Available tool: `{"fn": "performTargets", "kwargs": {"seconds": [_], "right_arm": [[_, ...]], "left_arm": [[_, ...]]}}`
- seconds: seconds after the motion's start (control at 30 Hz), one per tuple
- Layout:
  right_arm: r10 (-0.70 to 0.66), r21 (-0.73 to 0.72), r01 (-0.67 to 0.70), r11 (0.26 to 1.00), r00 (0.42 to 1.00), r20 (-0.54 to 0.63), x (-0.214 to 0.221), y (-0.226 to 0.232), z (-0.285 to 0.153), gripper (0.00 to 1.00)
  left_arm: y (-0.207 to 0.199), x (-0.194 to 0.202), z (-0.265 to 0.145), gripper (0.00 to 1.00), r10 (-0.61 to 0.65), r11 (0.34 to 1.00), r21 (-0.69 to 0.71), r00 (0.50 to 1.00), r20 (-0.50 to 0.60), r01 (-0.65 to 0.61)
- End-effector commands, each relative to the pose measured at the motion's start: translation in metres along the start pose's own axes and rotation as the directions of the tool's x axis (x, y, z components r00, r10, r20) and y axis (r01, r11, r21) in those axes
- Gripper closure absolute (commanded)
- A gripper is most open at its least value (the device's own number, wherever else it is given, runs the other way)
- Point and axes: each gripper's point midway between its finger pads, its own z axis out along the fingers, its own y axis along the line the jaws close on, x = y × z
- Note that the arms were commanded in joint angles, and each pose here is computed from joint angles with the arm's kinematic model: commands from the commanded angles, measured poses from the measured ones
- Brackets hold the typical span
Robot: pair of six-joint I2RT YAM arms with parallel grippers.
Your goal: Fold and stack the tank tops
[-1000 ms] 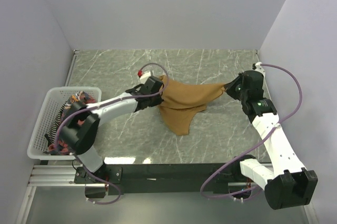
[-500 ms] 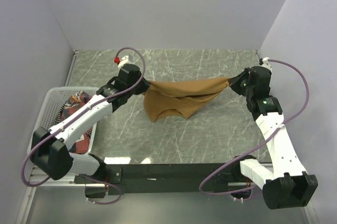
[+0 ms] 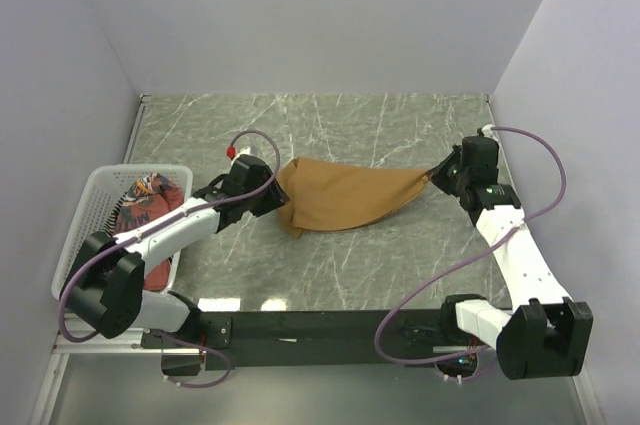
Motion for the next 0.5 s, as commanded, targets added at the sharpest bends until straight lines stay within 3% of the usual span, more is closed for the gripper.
{"fn": "performTargets", "kwargs": {"seconds": [0.0,0.17,0.47], "right_arm": [[-0.005,-0.019,0.006,1.0,0.998,0.065,-0.02,0.003,0.005,1.0],[0.0,-0.017,0.001,1.0,0.999,0.053,-0.017,0.0,0.011,1.0],[-0.006,-0.015,0.007,1.0,0.999,0.043,-0.009,-0.004,0.013,1.0]], "left_arm": [[-0.025,-0.005,0.002,0.58,0.006,0.993,0.119,1.0,0.018,-0.008],[-0.035,0.024,0.011,0.63,0.039,0.991,0.132,0.998,-0.046,-0.032],[-0.018,0.045,0.022,0.63,0.092,0.995,-0.031,0.996,-0.022,-0.093]]}}
